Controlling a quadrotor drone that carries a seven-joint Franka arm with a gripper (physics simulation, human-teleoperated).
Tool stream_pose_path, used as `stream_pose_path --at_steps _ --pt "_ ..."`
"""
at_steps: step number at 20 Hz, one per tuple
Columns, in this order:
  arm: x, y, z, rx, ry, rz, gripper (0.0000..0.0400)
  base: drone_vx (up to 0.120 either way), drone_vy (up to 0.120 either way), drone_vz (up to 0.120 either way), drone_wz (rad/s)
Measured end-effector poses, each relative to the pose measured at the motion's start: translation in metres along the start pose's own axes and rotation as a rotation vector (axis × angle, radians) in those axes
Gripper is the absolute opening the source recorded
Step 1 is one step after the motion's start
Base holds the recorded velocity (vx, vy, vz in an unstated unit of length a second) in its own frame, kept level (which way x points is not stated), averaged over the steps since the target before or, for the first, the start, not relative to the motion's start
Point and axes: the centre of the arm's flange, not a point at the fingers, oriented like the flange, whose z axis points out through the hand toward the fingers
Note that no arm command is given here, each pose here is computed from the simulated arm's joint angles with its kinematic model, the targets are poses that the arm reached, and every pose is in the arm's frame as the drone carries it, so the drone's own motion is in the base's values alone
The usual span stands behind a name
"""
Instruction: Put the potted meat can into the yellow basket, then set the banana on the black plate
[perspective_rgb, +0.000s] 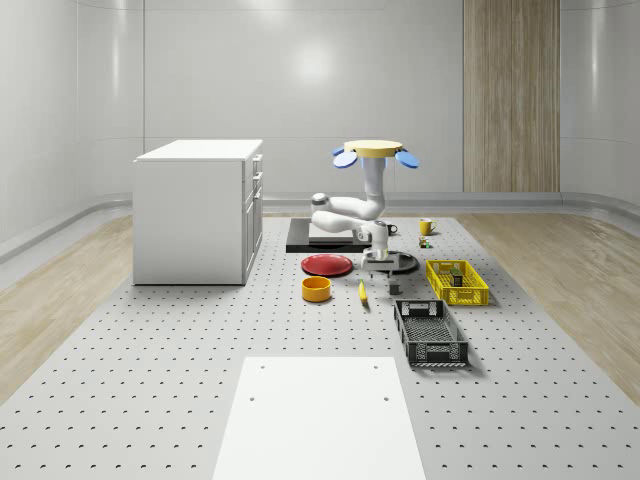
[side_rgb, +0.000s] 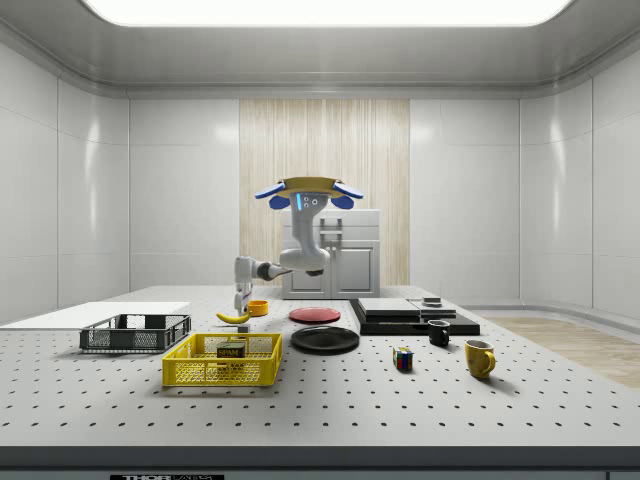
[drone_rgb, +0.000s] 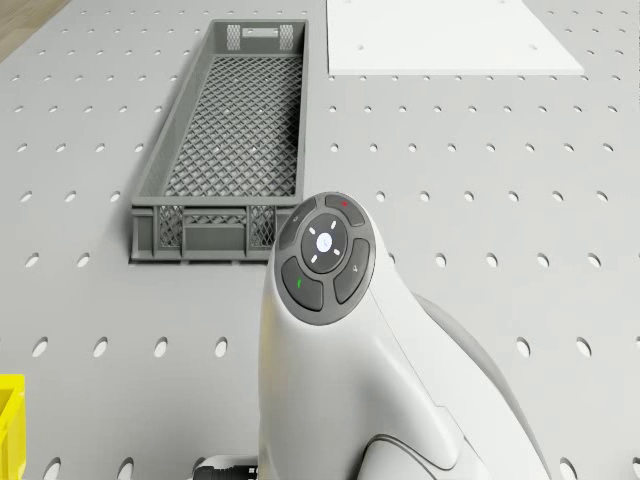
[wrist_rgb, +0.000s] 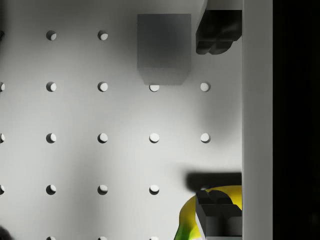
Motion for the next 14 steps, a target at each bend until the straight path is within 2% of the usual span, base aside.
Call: stream_pose_path --at_steps 1,8,14 --pt "0.0000 0.0000 0.0000 0.000 0.000 0.000 0.0400 0.000 -0.120 0.000 0.000" --pt "0.0000 0.0000 0.0000 0.000 0.000 0.000 0.0400 0.120 -0.120 0.000 0.000" --pt "0.0000 0.0000 0.0000 0.000 0.000 0.000 0.0400 0.000 -0.120 0.000 0.000"
